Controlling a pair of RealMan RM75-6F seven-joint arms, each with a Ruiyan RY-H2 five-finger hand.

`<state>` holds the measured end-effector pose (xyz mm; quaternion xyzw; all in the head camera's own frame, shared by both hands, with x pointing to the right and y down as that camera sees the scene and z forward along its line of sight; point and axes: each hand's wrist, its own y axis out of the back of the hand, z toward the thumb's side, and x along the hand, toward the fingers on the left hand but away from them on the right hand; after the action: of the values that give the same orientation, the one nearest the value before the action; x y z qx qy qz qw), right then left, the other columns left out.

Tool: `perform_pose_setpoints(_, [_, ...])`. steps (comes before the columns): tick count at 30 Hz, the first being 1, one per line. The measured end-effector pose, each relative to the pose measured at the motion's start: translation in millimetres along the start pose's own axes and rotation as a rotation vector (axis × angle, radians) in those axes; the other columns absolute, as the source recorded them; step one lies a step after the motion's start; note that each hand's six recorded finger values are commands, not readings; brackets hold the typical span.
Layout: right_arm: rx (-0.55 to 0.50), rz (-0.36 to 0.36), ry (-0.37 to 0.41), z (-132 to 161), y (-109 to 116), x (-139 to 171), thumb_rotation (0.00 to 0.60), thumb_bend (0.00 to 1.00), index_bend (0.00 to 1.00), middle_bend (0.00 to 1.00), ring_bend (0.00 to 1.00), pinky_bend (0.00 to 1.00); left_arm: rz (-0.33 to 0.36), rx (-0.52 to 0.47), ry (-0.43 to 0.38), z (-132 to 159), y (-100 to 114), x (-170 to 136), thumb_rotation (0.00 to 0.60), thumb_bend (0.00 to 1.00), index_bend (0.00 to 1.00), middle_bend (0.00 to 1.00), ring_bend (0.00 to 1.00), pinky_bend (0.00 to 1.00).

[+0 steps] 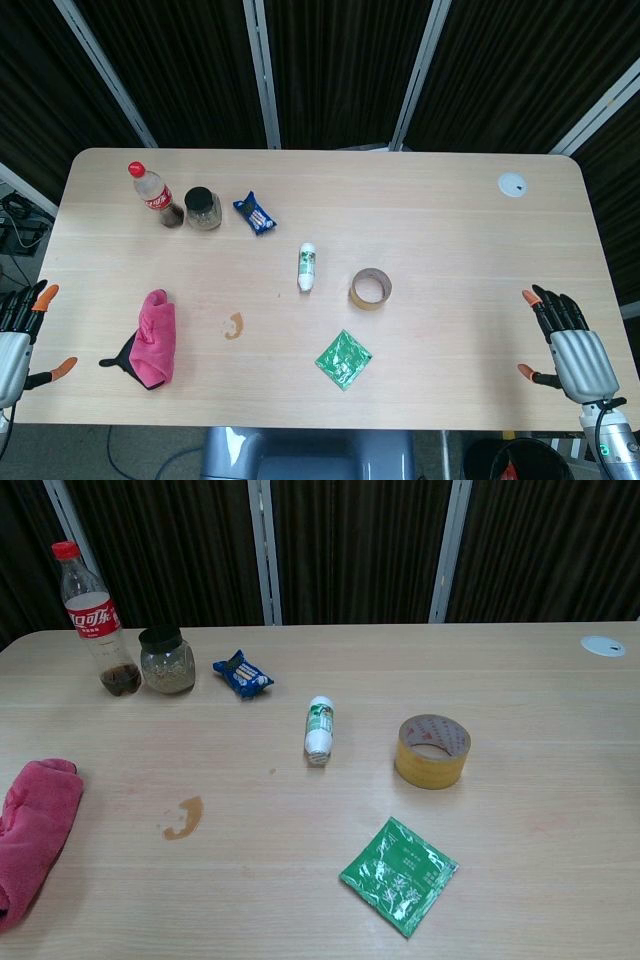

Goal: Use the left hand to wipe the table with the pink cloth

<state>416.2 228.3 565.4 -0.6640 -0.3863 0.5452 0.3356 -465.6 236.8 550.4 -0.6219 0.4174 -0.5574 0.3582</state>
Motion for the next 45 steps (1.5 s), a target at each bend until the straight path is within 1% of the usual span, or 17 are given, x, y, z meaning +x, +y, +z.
perform_pose_setpoints(14, [0.003,-0.001,0.000,-0.3,0.4,0.9,0.600,0.02,0.00,0.00,0.00,0.00,-0.007,0.008,-0.003,0.7,-1.7,-0.3,0.600,0.00,0.00,0.00,0.00,0.00])
perform_pose_setpoints(21, [0.002,0.000,-0.003,-0.4,-0.1,0.6,0.600,0.02,0.00,0.00,0.00,0.00,-0.048,0.021,-0.002,0.0,-7.7,-0.6,0.600,0.00,0.00,0.00,0.00,0.00])
perform_pose_setpoints(27, [-0.009,0.000,-0.005,-1.5,0.7,1.5,0.600,0.02,0.00,0.00,0.00,0.00,-0.134,0.056,0.009,0.4,-19.6,-0.2,0.600,0.00,0.00,0.00,0.00,0.00])
perform_pose_setpoints(28, [-0.010,0.000,-0.005,-1.4,0.8,1.7,0.600,0.02,0.00,0.00,0.00,0.00,-0.161,0.062,0.016,1.0,-23.9,0.8,0.600,0.00,0.00,0.00,0.00,0.00])
perform_pose_setpoints(33, [-0.015,0.001,-0.005,-0.5,0.9,2.7,0.600,0.02,0.00,0.00,0.00,0.00,-0.240,0.097,0.032,2.7,-38.9,6.1,0.600,0.00,0.00,0.00,0.00,0.00])
perform_pose_setpoints(39, [-0.023,0.004,-0.010,-1.0,0.6,2.4,0.600,0.02,0.00,0.00,0.00,0.00,-0.317,0.147,0.047,11.5,-64.2,24.8,0.600,0.00,0.00,0.00,0.00,0.00])
perform_pose_setpoints(45, [-0.036,0.008,-0.015,-1.5,-0.1,1.5,0.600,0.02,0.00,0.00,0.00,0.00,-0.371,0.141,0.064,27.2,-90.8,45.7,0.600,0.00,0.00,0.00,0.00,0.00])
